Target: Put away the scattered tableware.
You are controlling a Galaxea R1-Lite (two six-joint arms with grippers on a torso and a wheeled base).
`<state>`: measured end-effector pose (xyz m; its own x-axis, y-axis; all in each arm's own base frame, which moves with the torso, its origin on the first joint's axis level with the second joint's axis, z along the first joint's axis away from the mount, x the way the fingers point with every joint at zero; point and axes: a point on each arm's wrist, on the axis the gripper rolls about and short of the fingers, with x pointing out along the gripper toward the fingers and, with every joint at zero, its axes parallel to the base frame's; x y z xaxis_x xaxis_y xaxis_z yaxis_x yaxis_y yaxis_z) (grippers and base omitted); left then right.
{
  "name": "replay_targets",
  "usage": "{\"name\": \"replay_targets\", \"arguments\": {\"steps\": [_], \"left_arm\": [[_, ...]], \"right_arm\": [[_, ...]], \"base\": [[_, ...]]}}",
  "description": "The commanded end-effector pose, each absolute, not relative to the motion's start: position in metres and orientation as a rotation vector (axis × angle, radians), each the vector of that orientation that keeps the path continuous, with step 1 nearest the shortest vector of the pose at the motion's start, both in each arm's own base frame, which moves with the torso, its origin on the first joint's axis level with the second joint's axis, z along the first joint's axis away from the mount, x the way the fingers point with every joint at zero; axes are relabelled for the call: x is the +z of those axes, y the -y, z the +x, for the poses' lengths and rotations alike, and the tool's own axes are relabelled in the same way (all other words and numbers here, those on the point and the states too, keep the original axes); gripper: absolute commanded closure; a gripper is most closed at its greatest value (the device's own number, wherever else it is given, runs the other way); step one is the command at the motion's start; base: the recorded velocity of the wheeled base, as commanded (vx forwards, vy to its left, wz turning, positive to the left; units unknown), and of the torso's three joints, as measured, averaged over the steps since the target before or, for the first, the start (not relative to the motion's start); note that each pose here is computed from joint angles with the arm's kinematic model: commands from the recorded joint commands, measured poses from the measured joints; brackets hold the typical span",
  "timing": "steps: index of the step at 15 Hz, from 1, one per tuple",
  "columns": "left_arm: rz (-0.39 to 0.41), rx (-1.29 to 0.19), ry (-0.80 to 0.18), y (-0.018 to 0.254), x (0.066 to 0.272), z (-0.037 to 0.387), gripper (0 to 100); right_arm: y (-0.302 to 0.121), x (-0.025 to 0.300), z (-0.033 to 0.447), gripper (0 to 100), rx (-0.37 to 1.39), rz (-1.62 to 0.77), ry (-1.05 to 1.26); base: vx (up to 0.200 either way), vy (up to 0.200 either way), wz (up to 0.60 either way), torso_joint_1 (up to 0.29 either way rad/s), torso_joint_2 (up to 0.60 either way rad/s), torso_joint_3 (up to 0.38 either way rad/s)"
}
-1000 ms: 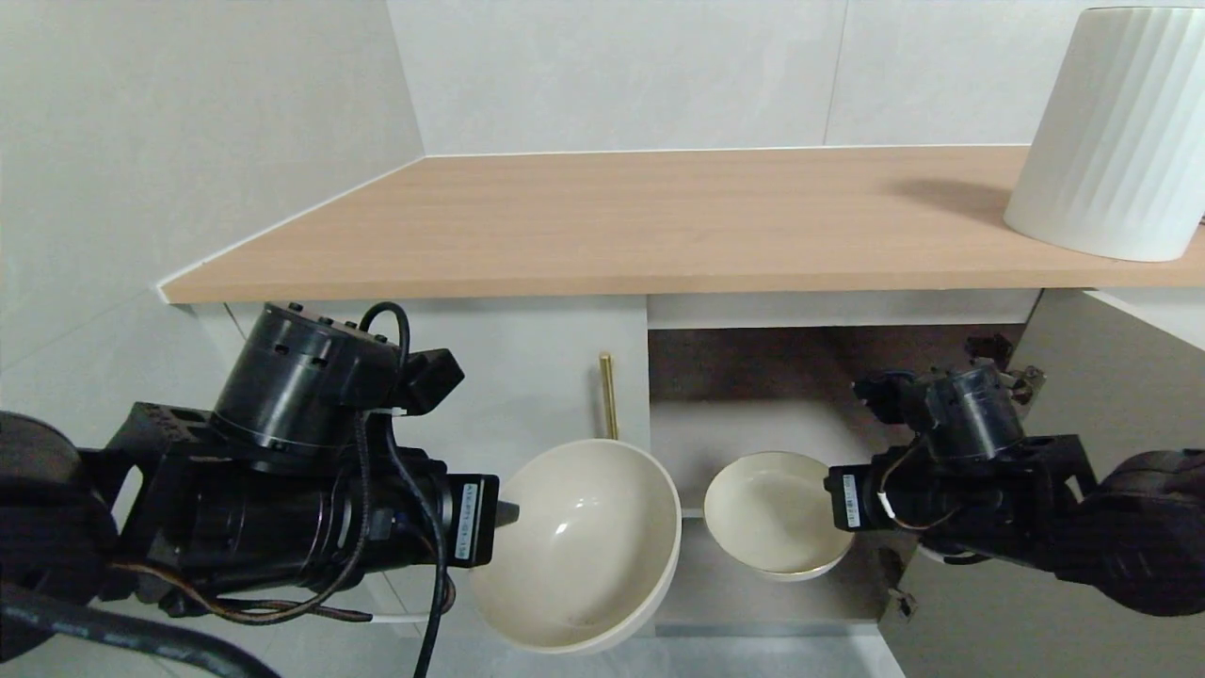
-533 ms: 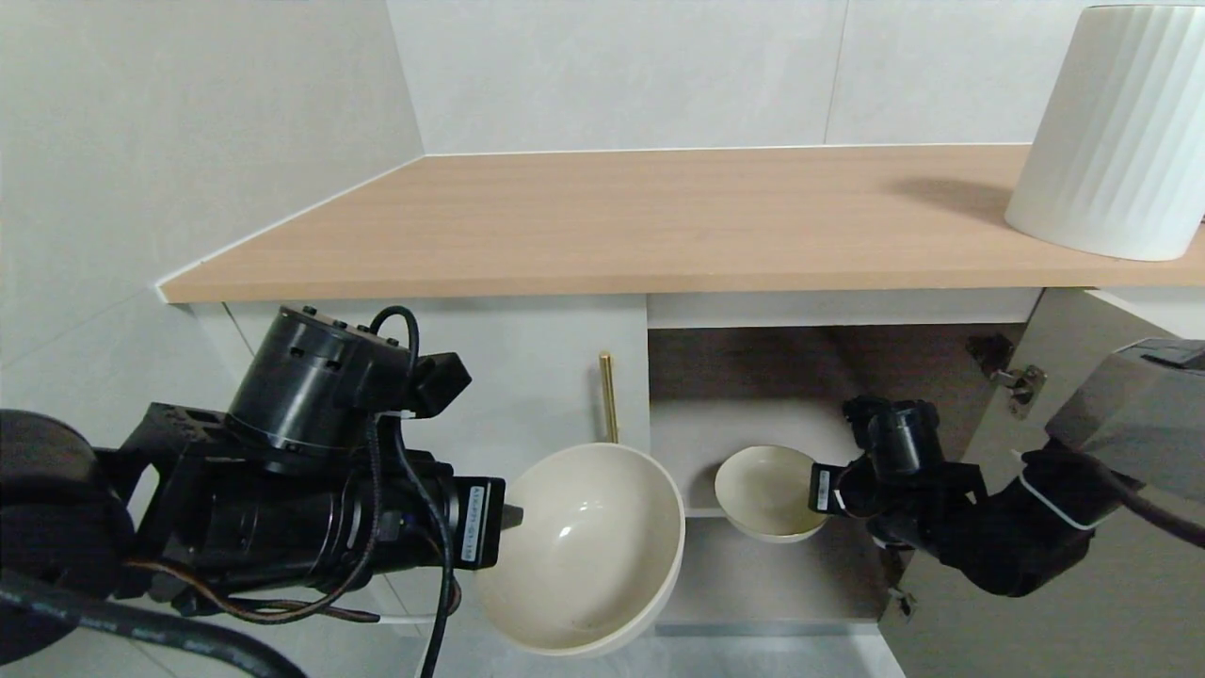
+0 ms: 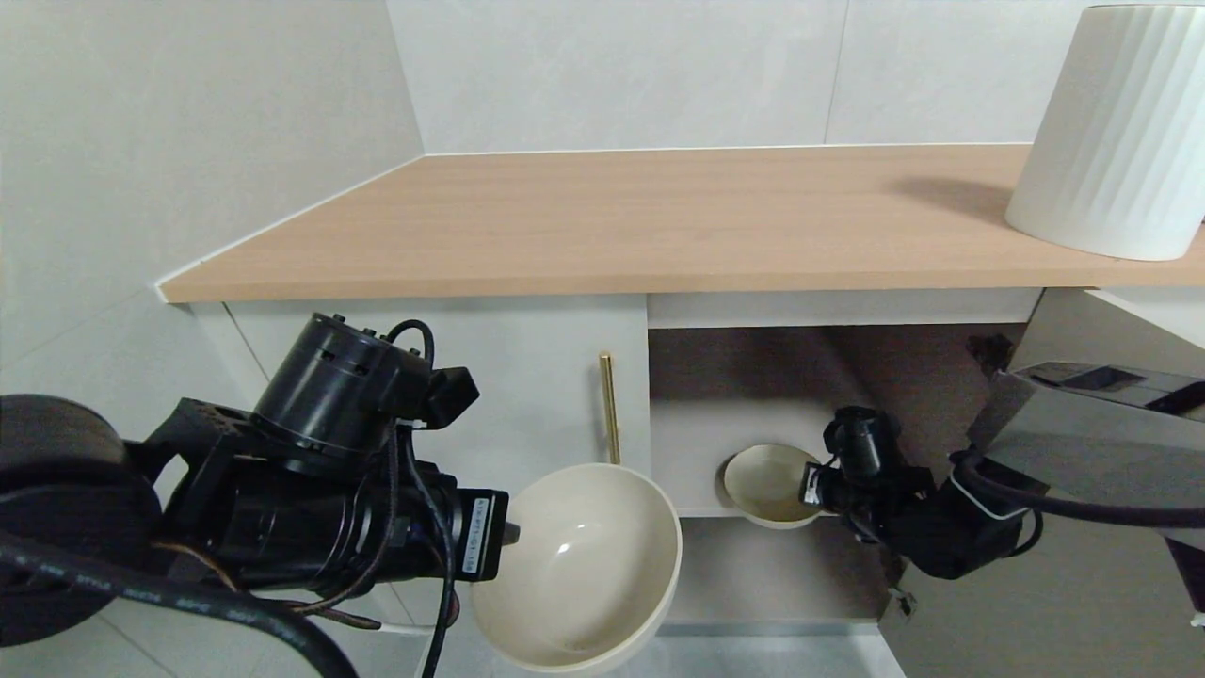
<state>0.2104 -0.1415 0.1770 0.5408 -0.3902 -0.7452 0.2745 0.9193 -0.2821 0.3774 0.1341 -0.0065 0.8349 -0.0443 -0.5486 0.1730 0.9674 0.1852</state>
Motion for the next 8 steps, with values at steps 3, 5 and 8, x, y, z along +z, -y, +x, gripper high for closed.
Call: {"name": "replay_targets", "arguments": {"steps": [3, 5, 8], "left_arm": [[-0.137, -0.395, -0.923, 0.142, 0.176, 0.211, 100], [-0.13, -0.383, -0.931, 0.143, 0.173, 0.213, 100], [-0.112, -0.357, -0.939, 0.145, 0.168, 0.215, 100]], "right_arm": [[-0.137, -0.018, 0.389, 100, -0.133, 0.226, -0.566], [-0.138, -0.017, 0.396, 100, -0.146, 0.225, -0.558], [-0.138, -0.016, 0.406, 100, -0.16, 0.229, -0.544]], "base": [[0.0, 0.0, 0.0, 0.0, 0.0, 0.0], [0.0, 0.0, 0.0, 0.0, 0.0, 0.0], [0.0, 0.0, 0.0, 0.0, 0.0, 0.0]]}}
